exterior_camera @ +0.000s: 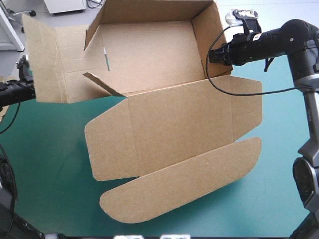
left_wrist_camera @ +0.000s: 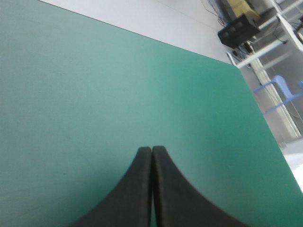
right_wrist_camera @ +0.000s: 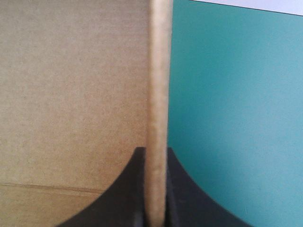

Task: Fold the box

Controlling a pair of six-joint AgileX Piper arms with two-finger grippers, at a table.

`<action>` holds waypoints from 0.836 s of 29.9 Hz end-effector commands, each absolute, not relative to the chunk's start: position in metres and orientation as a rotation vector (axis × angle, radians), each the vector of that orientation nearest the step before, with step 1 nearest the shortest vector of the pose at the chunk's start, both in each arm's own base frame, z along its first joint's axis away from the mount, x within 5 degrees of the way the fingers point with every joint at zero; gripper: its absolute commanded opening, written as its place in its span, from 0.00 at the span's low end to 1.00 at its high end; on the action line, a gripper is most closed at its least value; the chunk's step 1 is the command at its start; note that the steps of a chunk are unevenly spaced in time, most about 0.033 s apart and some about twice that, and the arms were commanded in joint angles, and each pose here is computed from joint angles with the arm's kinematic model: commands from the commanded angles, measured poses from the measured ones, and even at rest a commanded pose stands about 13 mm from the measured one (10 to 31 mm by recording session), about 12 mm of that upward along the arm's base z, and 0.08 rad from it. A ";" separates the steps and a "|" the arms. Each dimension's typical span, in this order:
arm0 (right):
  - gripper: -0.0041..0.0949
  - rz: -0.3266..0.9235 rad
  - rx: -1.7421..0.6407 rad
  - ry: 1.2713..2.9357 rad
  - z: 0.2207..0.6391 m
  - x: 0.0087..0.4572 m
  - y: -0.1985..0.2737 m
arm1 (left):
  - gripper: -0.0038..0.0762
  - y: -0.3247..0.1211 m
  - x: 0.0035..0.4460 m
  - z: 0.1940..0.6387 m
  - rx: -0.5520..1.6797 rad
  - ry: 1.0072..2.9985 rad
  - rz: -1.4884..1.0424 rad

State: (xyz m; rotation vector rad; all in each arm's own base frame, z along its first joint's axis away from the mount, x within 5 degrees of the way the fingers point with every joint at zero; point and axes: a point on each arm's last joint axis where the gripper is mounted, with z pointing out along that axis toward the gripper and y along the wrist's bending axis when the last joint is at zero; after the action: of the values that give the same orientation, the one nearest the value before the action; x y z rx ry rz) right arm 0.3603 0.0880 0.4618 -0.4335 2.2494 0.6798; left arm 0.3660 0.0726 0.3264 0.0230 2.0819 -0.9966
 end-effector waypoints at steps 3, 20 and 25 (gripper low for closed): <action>0.01 0.759 -0.485 2.143 0.489 0.339 0.100 | 0.03 0.039 0.366 0.348 0.142 1.955 -1.180; 0.01 0.682 -0.452 2.225 0.456 0.373 0.101 | 0.03 -0.021 0.355 0.365 0.332 1.910 -1.361; 0.01 0.662 -0.437 2.262 0.445 0.382 0.100 | 0.03 -0.036 0.348 0.375 0.379 1.896 -1.383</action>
State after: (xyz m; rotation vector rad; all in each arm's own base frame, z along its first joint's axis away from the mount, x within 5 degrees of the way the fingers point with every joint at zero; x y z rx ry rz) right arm 0.3938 0.1011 0.4158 -0.4711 2.3729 0.6295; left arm 0.3689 -0.0232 0.3354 0.2782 2.0288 -1.2654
